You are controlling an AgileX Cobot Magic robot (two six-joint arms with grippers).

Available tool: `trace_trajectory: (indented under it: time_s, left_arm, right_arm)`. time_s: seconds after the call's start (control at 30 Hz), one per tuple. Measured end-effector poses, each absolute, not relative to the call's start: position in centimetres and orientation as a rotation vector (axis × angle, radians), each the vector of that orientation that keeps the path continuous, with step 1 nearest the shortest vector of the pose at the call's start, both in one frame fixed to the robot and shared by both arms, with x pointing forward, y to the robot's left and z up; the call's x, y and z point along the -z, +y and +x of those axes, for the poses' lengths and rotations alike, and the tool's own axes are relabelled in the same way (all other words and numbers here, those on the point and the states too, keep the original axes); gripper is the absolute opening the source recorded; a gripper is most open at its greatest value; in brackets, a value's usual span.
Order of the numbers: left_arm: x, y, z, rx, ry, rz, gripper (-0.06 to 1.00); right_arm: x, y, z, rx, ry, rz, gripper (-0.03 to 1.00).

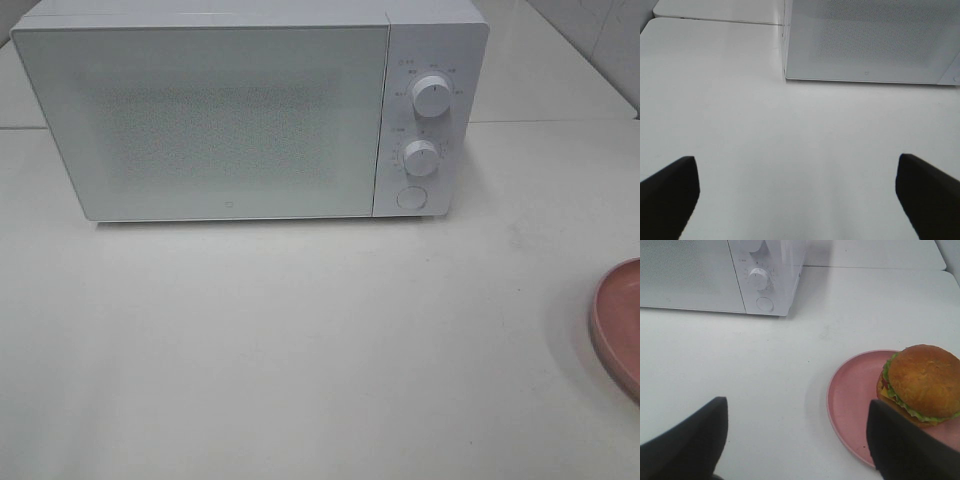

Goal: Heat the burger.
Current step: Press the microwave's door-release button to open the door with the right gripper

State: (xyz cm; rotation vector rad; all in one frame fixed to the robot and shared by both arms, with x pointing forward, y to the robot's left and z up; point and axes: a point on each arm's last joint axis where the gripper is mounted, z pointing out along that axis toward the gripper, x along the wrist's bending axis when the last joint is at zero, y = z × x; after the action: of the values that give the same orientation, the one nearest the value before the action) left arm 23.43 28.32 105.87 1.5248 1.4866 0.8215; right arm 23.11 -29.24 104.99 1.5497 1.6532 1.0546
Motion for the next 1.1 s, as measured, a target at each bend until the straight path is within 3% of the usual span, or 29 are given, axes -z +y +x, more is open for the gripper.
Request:
trace_trajectory:
  time_s: [0.73,1.1]
  left_arm:
    - [-105.9,28.3,23.4,-0.822,1.487,1.525,0.99]
    - [-105.9,28.3,23.4,-0.822,1.487,1.525,0.99]
  right_arm:
    - [-106.3,-29.2,22.9,-1.104,1.615,1.523,0.76]
    - [-107.7,-29.0,26.2,-1.117,1.599,1.536,0.76]
